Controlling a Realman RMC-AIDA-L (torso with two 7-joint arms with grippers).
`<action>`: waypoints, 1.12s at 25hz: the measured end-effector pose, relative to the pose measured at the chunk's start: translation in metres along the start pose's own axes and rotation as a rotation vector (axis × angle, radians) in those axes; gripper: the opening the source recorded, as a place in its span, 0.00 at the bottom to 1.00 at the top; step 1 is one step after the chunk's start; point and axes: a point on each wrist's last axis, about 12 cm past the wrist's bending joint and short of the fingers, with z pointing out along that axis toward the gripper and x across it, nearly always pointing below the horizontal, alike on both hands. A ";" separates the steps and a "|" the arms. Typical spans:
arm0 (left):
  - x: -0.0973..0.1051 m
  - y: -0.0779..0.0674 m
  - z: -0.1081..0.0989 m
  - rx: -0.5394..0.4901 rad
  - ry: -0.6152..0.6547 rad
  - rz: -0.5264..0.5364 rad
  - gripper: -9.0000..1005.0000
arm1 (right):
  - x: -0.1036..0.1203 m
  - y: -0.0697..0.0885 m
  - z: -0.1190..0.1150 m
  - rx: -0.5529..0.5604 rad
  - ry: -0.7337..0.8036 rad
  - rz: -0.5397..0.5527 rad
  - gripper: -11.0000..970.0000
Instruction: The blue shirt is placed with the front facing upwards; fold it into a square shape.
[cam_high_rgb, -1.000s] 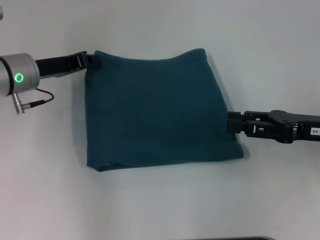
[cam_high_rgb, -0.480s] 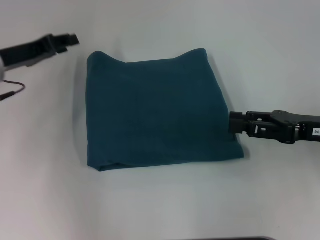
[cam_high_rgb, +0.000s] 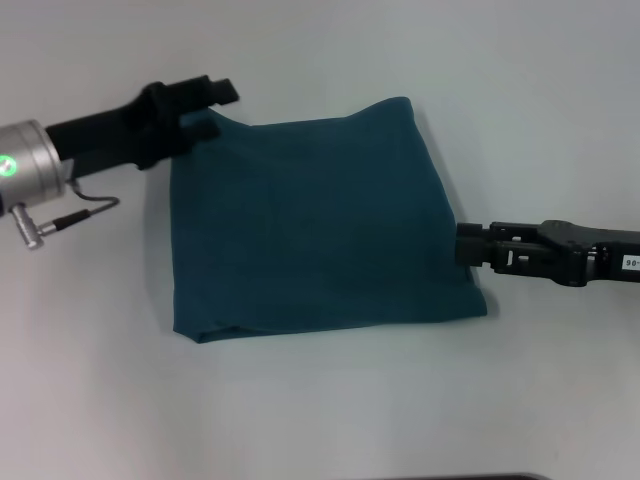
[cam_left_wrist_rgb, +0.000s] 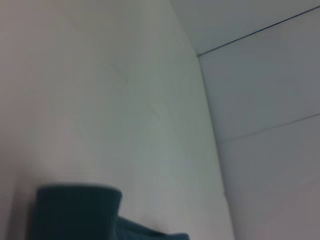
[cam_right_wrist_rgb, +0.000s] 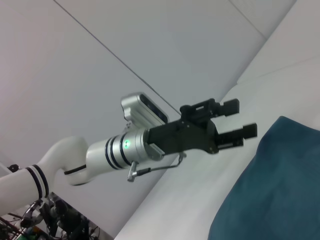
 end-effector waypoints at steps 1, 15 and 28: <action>0.001 0.001 0.000 0.014 0.006 -0.025 0.65 | -0.001 0.000 -0.001 0.002 -0.001 0.000 0.75; 0.007 -0.003 -0.086 0.286 0.067 0.058 0.66 | -0.057 -0.004 -0.013 0.050 -0.021 0.022 0.76; 0.036 0.004 -0.084 0.318 0.025 0.524 0.74 | -0.066 0.004 -0.008 0.043 -0.085 -0.219 0.78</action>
